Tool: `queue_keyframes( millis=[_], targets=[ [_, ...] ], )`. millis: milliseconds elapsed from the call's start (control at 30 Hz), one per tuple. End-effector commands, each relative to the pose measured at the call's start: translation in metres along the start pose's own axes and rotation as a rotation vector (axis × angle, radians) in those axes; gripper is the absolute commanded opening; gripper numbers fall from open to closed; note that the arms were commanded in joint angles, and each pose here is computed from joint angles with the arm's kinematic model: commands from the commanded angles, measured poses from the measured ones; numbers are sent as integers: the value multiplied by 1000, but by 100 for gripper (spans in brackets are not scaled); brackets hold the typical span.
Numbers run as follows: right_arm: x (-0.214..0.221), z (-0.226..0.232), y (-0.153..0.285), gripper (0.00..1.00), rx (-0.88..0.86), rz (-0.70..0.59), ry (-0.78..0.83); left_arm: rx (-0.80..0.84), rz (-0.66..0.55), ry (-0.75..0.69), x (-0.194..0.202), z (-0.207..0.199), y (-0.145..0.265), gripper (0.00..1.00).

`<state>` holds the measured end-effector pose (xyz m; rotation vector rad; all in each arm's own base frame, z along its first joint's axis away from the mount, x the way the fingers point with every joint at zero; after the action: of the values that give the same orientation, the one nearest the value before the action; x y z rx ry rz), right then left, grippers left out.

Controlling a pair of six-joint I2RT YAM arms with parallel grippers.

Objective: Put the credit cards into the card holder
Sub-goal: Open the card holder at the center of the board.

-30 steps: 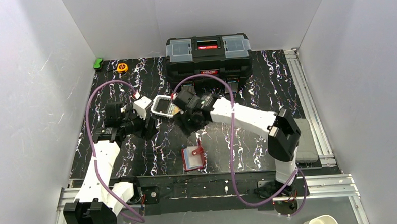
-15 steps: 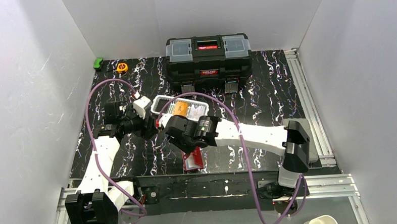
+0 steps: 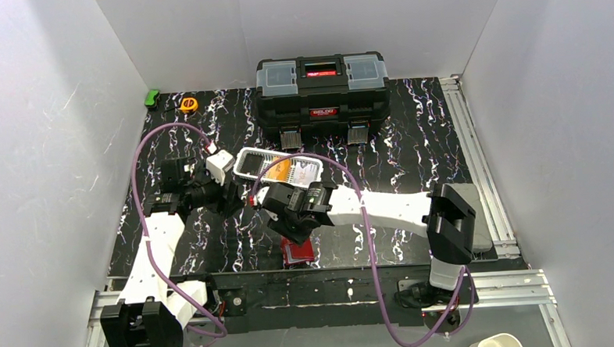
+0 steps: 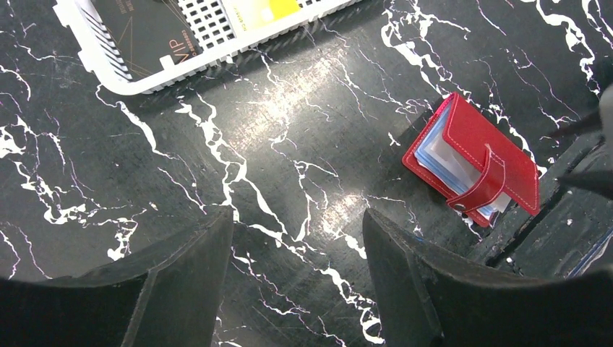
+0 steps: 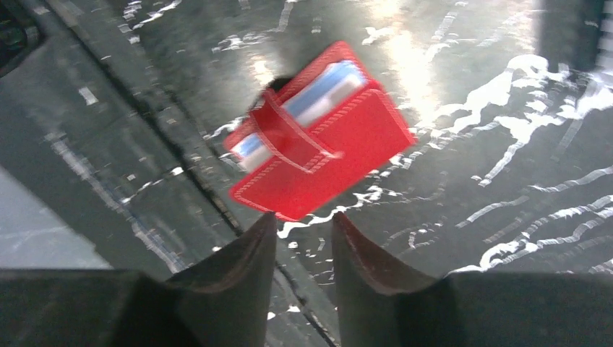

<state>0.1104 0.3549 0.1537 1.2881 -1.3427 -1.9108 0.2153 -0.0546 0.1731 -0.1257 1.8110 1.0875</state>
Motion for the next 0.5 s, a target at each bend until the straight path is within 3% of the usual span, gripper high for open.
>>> queue_keyframes(
  millis=[0, 67, 167, 233, 367, 467],
  targets=[
    [-15, -43, 16, 46, 292, -104, -79, -9, -34, -23, -13, -2, 10, 65],
    [-30, -62, 30, 48, 333, -190, -152, -13, -38, -25, -15, -1, 10, 66],
    [-49, -96, 56, 72, 348, -278, -327, -30, -52, -31, -21, 3, 10, 70],
    [-55, -116, 66, 82, 233, -296, -441, -38, -59, -36, -26, 9, 7, 71],
    [-70, -150, 84, 82, 166, -399, -547, -33, -54, -22, -40, 27, -6, 70],
    [-73, -152, 85, 80, 159, -387, -534, -21, -35, 3, -47, 37, -13, 67]
  ],
)
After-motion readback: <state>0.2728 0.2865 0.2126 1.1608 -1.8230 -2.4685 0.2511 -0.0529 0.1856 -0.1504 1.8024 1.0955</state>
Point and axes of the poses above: each gripper's point midway between its finger pads, its own y axis back along the fingers, its own z axis along the line the jaws close on, x = y × z, the point moved 5 cm from there along y, back along the fingers, and after that the axes turned 1 degree about -y, right-handed, at the moved point
